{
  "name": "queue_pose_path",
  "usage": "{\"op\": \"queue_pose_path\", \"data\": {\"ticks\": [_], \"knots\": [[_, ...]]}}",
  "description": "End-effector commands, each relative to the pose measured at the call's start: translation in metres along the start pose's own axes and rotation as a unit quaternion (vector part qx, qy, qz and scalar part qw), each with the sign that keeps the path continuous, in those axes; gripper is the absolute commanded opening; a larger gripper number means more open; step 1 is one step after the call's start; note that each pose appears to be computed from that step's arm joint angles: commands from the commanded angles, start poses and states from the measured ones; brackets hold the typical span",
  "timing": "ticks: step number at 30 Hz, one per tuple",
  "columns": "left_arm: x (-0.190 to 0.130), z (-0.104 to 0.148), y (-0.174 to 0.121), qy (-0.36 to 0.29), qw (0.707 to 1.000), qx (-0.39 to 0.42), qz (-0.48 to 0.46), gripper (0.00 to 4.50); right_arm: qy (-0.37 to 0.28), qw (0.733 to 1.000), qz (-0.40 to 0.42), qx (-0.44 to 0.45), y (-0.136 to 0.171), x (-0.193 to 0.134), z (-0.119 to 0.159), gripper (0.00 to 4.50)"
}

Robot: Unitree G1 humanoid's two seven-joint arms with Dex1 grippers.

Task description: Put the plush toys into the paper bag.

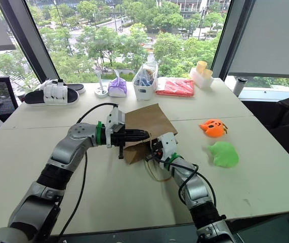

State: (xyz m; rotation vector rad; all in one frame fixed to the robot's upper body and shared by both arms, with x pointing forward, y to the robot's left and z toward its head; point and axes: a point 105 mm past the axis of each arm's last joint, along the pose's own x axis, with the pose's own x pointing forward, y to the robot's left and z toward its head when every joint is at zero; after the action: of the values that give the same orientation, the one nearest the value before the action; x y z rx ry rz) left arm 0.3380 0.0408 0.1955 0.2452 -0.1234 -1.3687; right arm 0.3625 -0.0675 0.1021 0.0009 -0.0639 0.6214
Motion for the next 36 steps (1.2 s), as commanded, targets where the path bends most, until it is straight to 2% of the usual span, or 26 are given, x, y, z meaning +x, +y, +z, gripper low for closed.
{"op": "queue_pose_path", "data": {"ticks": [1, 8, 12, 16, 22, 28, 36], "knots": [[-0.005, 0.014, 0.011, -0.01, 0.999, 0.022, 0.022, 0.04, -0.06, 0.998, -0.019, -0.017, -0.003, -0.007, 0.023, 0.0], [-0.002, 0.006, 0.007, 0.004, 1.0, 0.026, 0.017, 0.04, -0.069, 0.996, -0.039, -0.045, -0.002, -0.031, 0.03, 0.0], [0.002, 0.015, 0.007, -0.025, 1.0, 0.005, 0.019, 0.04, -0.058, 0.997, -0.033, -0.045, 0.002, -0.032, 0.026, 0.0], [0.003, 0.026, 0.009, -0.057, 0.998, -0.023, 0.022, 0.04, -0.052, 0.997, -0.02, -0.044, 0.006, -0.024, 0.022, 0.0], [-0.001, 0.032, 0.007, -0.066, 0.997, -0.034, 0.015, 0.04, -0.039, 0.998, -0.004, -0.048, 0.006, -0.012, 0.011, 0.0], [-0.009, 0.039, -0.001, -0.07, 0.996, -0.055, -0.007, 0.04, -0.004, 0.998, 0.029, -0.05, 0.003, 0.013, -0.009, 0.0], [-0.013, 0.048, 0.008, -0.09, 0.993, -0.071, 0.023, 0.04, 0.054, 0.993, 0.07, -0.076, 0.007, 0.039, -0.027, 0.0]]}}
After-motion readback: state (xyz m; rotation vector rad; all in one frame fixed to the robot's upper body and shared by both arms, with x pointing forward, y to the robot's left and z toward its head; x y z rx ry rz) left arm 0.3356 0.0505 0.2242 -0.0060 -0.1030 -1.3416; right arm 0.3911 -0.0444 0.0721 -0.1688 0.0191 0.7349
